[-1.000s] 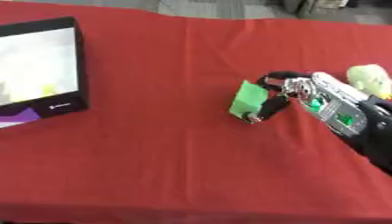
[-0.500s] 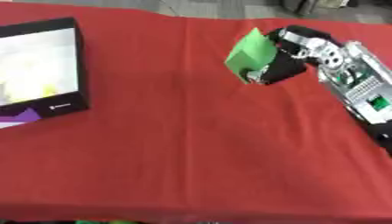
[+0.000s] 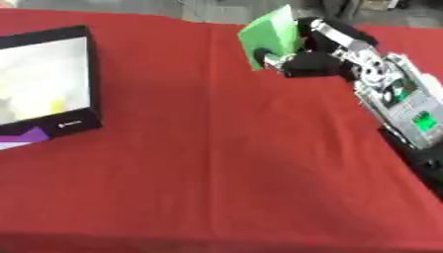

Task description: Pick up the objects with one hand, pass them to the other hand, and then place them into the box on the other side of the table.

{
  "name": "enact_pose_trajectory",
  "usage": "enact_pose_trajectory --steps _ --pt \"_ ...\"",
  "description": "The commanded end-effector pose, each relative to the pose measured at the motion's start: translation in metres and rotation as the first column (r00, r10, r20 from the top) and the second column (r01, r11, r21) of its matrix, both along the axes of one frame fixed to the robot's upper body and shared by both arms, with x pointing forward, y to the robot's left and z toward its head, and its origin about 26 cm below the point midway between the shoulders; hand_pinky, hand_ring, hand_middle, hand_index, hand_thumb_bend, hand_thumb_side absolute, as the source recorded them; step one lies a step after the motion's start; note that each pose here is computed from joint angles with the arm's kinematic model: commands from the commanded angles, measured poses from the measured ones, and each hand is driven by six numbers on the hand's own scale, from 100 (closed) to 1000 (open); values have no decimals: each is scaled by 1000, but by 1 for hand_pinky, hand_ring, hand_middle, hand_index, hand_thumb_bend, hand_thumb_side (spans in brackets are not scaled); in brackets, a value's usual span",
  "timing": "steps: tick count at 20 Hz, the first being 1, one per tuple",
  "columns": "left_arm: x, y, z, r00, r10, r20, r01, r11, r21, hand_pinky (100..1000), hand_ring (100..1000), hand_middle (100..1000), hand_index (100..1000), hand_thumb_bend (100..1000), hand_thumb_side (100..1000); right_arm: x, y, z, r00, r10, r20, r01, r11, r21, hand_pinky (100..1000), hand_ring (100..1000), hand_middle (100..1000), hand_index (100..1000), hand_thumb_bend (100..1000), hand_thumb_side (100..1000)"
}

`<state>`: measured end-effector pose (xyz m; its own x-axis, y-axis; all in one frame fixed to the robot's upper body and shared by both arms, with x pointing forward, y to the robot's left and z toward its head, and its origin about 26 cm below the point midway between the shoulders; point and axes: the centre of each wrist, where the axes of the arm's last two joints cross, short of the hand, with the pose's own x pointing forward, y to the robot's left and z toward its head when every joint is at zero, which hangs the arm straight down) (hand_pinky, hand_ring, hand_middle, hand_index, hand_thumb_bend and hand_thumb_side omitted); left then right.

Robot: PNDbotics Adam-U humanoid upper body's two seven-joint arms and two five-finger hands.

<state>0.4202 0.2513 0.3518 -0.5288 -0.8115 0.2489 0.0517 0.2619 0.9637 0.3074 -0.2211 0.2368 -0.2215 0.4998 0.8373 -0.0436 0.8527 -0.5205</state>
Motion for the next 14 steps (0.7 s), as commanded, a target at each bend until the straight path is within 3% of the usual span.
enact_pose_trajectory --steps 1,6,14 --pt "-20 -11 24 992 -118 55 116 993 35 879 803 779 837 100 688 -5 18 2 997 0 79 -6 997 80 782 542 458 540 100 384" --pt "-40 -39 29 958 -288 11 285 953 103 883 813 793 842 100 649 -9 40 -6 986 20 163 -35 996 85 786 535 456 538 100 342" --pt "-63 -78 31 911 -404 -83 411 880 236 888 832 808 859 100 603 -13 60 -6 959 70 276 -79 997 20 786 525 451 532 100 253"
